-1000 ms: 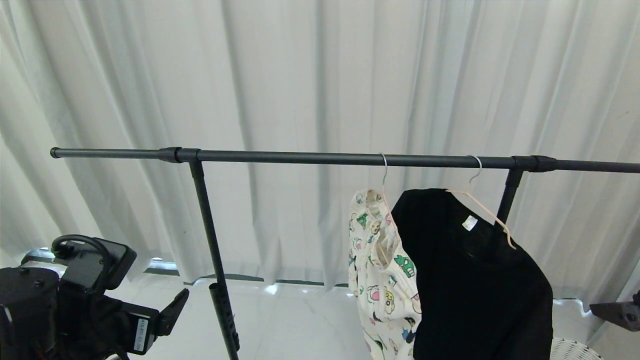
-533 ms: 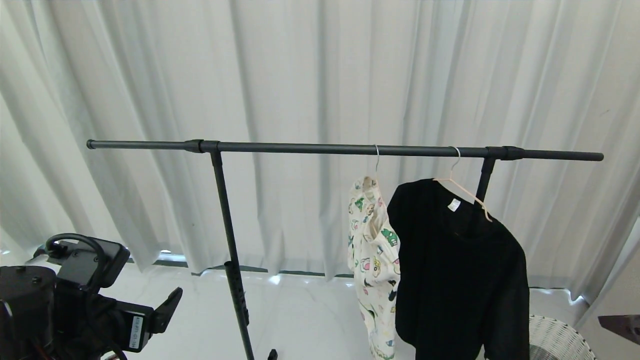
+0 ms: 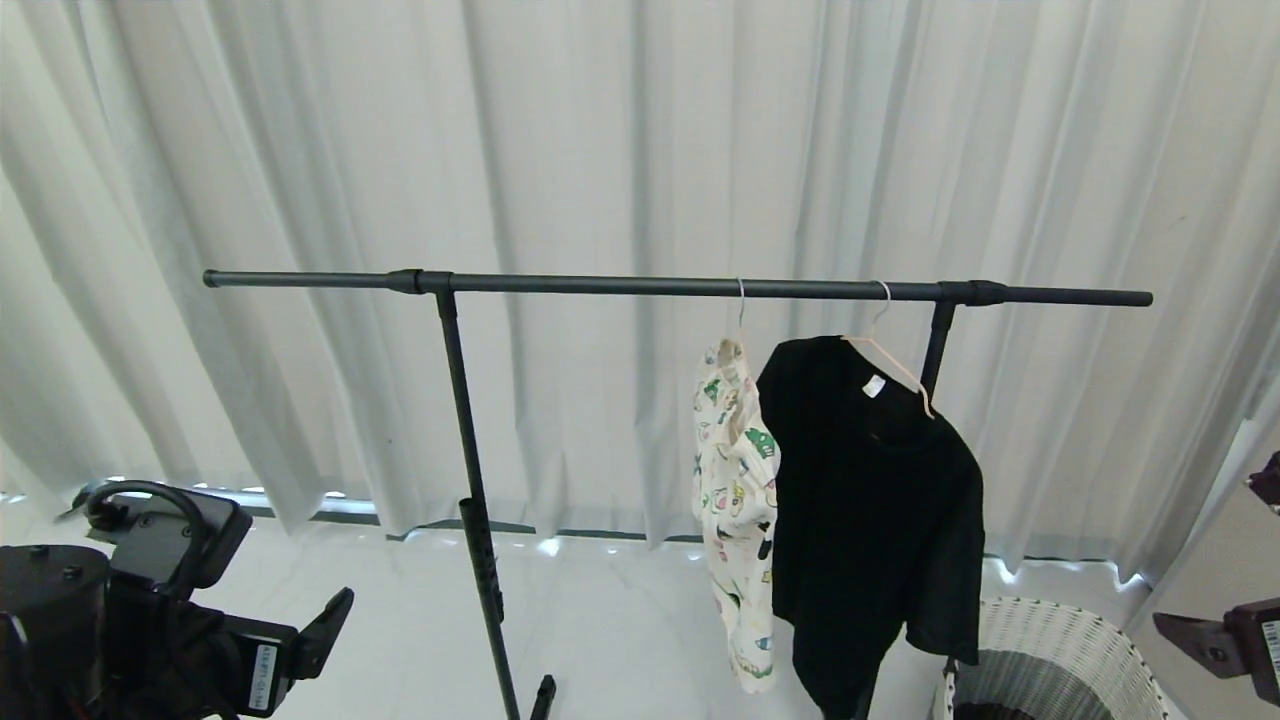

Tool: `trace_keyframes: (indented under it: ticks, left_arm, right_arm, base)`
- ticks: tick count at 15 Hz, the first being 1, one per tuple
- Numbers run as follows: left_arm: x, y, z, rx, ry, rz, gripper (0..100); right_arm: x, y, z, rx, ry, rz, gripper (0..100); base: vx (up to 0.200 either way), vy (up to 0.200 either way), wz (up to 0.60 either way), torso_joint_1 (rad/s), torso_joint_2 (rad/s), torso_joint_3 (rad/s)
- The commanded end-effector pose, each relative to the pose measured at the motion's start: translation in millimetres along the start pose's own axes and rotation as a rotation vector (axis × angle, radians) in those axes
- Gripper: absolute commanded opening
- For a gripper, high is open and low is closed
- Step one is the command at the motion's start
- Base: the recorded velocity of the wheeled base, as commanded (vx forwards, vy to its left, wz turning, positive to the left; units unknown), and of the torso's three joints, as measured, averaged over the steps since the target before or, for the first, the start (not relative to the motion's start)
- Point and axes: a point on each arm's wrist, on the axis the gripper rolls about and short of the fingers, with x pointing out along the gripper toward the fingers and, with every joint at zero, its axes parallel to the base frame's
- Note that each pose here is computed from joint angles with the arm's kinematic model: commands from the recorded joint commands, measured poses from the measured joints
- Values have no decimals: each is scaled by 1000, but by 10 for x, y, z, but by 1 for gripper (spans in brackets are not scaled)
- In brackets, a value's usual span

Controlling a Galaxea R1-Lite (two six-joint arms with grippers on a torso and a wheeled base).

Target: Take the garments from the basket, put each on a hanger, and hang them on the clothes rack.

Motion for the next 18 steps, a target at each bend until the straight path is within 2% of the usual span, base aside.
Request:
trace_keyframes:
  ticks: [1, 3, 5, 9, 10, 12, 14, 16, 18]
  left_arm:
    - [8, 2, -6, 0, 6, 3, 100]
    - [14, 2, -8, 1, 9, 4, 100]
    - [13, -1, -13, 3, 11, 2, 100]
    - [7, -4, -57, 6, 24, 1, 100]
    - [5, -3, -56, 7, 23, 1, 100]
    - [7, 10, -53, 1, 23, 9, 100]
    - [9, 16, -55, -1, 25, 13, 100]
    - [9, 16, -55, 1, 25, 13, 100]
    - [9, 16, -55, 1, 25, 13, 100]
  right_arm:
    - [171, 33, -205, -49, 0, -12, 100]
    - [254, 19, -297, -66, -35, -35, 100]
    - [260, 14, -299, -63, -47, -35, 100]
    - [284, 19, -341, -105, -56, -39, 100]
    - [300, 22, -378, -113, -56, -43, 100]
    - [323, 10, -523, -177, -51, -104, 100]
    - [326, 7, -621, -219, -79, -109, 100]
    - [340, 13, -641, -221, -77, -106, 100]
    - [352, 31, -631, -232, -73, -98, 100]
  base:
    - [0, 0, -600, -115, 295, 163]
    - [0, 0, -600, -193, 449, 239]
    - [0, 0, -600, -232, 510, 271]
    - [0, 0, 0, -176, 384, 204]
    - [0, 0, 0, -32, 105, 56]
    - [0, 0, 0, -6, 25, 16]
    - [0, 0, 0, 0, 0, 0]
    - [0, 0, 0, 0, 0, 0]
    - [0, 0, 600, 2, 2, 5]
